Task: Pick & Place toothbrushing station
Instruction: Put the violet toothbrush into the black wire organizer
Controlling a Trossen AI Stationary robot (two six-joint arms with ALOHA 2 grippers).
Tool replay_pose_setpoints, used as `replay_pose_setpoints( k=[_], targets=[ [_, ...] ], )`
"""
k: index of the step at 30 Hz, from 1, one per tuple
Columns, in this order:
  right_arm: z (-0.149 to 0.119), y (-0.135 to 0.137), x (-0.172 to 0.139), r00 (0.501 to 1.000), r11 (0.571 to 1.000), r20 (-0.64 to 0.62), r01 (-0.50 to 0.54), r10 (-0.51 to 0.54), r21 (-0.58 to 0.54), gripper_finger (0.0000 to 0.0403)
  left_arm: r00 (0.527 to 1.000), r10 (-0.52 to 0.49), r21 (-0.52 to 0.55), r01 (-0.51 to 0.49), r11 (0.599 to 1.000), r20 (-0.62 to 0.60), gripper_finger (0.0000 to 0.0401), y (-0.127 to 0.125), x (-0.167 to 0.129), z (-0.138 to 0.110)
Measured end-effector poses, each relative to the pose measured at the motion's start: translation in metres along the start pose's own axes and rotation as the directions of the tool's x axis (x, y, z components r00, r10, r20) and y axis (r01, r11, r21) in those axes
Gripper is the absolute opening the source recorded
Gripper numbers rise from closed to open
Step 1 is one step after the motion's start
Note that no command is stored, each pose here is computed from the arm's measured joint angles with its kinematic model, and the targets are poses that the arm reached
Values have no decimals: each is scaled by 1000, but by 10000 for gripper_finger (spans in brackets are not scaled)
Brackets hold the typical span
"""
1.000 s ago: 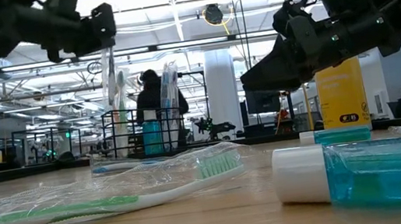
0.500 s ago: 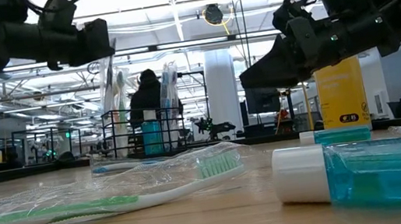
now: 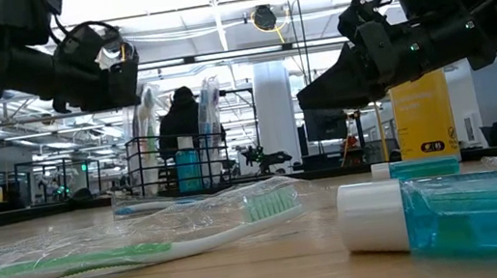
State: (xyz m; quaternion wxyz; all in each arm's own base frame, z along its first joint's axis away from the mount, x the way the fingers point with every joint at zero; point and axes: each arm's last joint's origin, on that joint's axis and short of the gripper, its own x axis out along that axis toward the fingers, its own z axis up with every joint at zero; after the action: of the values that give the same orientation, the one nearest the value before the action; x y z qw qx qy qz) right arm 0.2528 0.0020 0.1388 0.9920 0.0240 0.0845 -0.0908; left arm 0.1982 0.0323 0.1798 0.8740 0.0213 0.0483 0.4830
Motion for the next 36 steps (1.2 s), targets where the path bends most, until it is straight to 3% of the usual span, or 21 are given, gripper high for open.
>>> replay_pose_setpoints(
  k=[9, 29, 36],
  targets=[
    [0, 0, 0, 1000, 1000, 0, 0, 0, 0, 224, 987, -152, 66, 156, 986, -61, 31, -4, -1, -7],
    [0, 1, 0, 1000, 1000, -1, -3, 3, 30, 224, 985, -150, 66, 155, 986, -83, 32, -4, -1, -10],
    [0, 1, 0, 1000, 1000, -1, -3, 3, 30, 224, 985, -148, 70, 155, 985, -89, 94, -4, 0, -10]
  ],
)
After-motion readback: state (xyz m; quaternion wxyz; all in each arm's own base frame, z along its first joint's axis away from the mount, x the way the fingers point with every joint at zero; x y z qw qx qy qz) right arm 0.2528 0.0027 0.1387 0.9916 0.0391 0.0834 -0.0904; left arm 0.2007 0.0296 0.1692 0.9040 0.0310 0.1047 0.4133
